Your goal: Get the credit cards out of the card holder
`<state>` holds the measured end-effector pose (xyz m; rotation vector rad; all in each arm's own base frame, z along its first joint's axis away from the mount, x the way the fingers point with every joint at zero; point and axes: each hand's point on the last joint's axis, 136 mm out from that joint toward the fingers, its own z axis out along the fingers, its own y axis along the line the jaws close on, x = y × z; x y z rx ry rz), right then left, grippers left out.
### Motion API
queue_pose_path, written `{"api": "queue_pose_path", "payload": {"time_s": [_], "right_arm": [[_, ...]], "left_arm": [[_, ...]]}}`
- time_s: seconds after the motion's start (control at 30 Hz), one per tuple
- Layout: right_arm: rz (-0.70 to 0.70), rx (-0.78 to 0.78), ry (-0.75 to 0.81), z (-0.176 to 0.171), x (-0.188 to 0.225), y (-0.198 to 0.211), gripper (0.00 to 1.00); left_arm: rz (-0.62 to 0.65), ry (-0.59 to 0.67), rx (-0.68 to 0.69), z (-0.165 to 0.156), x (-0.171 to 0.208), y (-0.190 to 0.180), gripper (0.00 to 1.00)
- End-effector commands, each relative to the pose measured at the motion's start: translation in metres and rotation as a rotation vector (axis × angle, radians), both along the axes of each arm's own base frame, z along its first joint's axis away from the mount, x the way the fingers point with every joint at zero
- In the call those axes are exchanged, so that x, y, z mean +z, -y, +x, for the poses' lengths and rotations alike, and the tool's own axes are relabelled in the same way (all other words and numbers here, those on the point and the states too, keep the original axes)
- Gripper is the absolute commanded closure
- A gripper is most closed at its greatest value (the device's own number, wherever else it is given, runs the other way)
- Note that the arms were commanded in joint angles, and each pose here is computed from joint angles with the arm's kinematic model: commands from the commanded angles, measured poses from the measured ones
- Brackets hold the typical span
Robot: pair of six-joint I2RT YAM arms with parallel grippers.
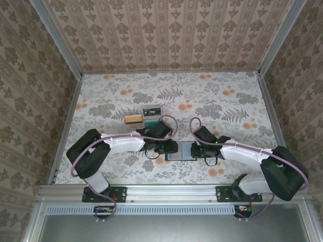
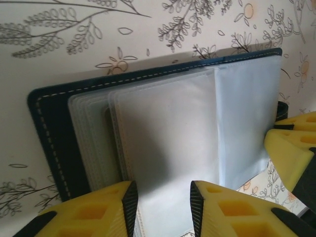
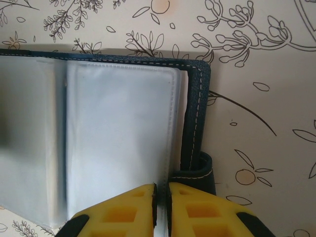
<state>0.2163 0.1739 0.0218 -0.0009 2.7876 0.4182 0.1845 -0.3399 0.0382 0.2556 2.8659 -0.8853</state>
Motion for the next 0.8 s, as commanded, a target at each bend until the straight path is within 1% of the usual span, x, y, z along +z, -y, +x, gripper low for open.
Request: {"api": "queue_pose_path", "payload": {"time_s": [0.0,0.3,0.43,0.77], "right_arm": [[-0.041,-0.01,-0.033,-0.008,-0.012,0.007,0.83],[-0.043,-0.012,-0.034,-0.009,-0.012,0.008,0.83],[-0.043,-0.013,-0.035,-0.009,-0.012,0.008,0.83],[-0.042,-0.012,-0.036,-0.009,-0.012,0.007,0.83]], "left_arm": [[-0.012,-0.031,-0.047,-0.008,-0.004,0.009,0.57],[-0.083,-0.03,-0.095,-0.01,0.004,0.025,0.41],[-0.111,-0.018,-0.106,-0.01,0.01,0.029,0.37],[-0.162,-0.012,-0.12,-0.011,0.016,0.035,0.35]]}}
